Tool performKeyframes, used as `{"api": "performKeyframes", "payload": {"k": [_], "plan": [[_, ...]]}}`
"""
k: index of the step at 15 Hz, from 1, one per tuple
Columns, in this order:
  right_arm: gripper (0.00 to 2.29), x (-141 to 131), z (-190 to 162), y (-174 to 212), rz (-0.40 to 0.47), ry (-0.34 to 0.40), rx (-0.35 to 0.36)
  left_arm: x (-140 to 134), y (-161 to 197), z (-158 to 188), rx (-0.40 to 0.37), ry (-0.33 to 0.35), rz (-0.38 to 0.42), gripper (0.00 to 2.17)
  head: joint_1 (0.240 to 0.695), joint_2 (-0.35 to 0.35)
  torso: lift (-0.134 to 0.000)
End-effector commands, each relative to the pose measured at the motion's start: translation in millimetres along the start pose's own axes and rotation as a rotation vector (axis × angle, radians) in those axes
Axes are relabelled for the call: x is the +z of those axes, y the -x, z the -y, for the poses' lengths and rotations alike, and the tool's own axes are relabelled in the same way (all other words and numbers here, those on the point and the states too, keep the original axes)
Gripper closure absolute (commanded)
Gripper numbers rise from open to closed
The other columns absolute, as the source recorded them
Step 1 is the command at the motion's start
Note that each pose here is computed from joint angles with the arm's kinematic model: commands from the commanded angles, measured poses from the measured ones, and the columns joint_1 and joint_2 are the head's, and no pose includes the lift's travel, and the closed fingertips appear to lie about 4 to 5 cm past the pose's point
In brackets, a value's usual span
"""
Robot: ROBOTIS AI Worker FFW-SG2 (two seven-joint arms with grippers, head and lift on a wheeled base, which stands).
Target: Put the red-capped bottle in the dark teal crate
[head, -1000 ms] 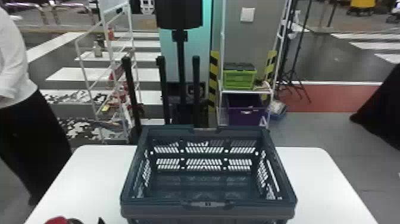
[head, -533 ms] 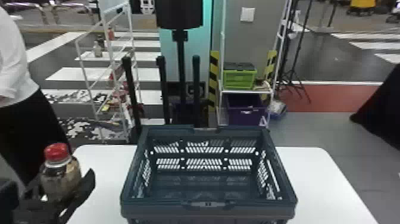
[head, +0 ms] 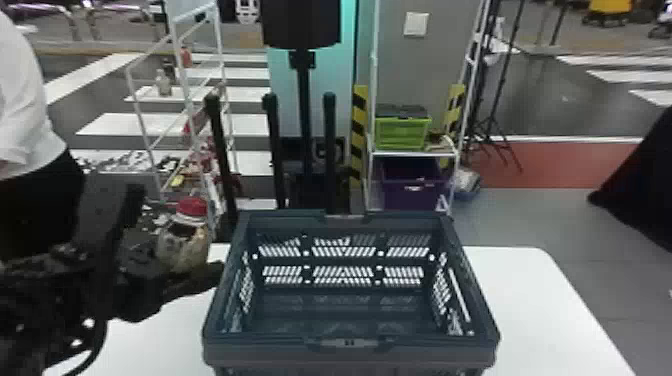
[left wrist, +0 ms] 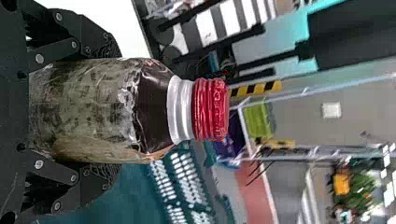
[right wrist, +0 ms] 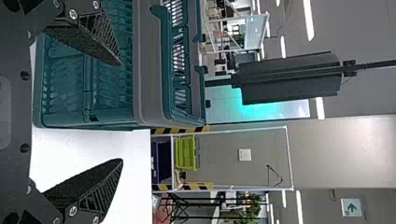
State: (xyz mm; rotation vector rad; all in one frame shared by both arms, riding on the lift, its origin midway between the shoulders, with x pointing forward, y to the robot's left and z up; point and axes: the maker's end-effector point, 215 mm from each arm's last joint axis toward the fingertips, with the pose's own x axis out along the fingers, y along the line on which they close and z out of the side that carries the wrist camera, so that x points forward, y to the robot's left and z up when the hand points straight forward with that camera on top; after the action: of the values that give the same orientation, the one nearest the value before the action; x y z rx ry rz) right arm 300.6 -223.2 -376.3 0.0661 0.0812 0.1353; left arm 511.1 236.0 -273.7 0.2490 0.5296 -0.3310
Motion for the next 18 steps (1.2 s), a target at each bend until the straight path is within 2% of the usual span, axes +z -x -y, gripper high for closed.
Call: {"api": "performKeyframes", "payload": {"k": [1, 5, 8, 9, 10, 13, 15, 18], "plan": [[0.15, 0, 3, 0, 0.0, 0.004, -0.005, 21, -25, 25, -0.065, -0.08, -0.054, 2.15, 0.499, 0.0, 0.0], [0.15, -2, 7, 3, -0.004, 0.004, -0.012, 35, -74, 69, -0.18, -0.217, -0.169, 2.15, 0.499, 0.0, 0.0], [0.15, 0, 11, 9, 0.005, 0.004, -0.021, 23, -112, 90, -0.255, -0.322, -0.288, 2.15, 0.499, 0.0, 0.0], [0.15, 3, 12, 10, 0.013, 0.006, -0.024, 27, -126, 100, -0.285, -0.356, -0.291, 2.15, 0.499, 0.0, 0.0], [0.15, 3, 13, 12, 0.015, 0.007, -0.025, 19, -139, 118, -0.332, -0.405, -0.314, 2.15, 0.499, 0.0, 0.0], [0.15, 8, 13, 14, 0.03, 0.008, -0.025, 3, -170, 151, -0.402, -0.489, -0.353, 2.15, 0.499, 0.0, 0.0], [0.15, 8, 12, 14, 0.032, 0.005, -0.026, -16, -191, 182, -0.479, -0.559, -0.385, 2.15, 0.499, 0.0, 0.0], [0.15, 9, 12, 16, 0.04, 0.001, -0.031, -25, -217, 225, -0.581, -0.668, -0.339, 2.15, 0.499, 0.0, 0.0]]}}
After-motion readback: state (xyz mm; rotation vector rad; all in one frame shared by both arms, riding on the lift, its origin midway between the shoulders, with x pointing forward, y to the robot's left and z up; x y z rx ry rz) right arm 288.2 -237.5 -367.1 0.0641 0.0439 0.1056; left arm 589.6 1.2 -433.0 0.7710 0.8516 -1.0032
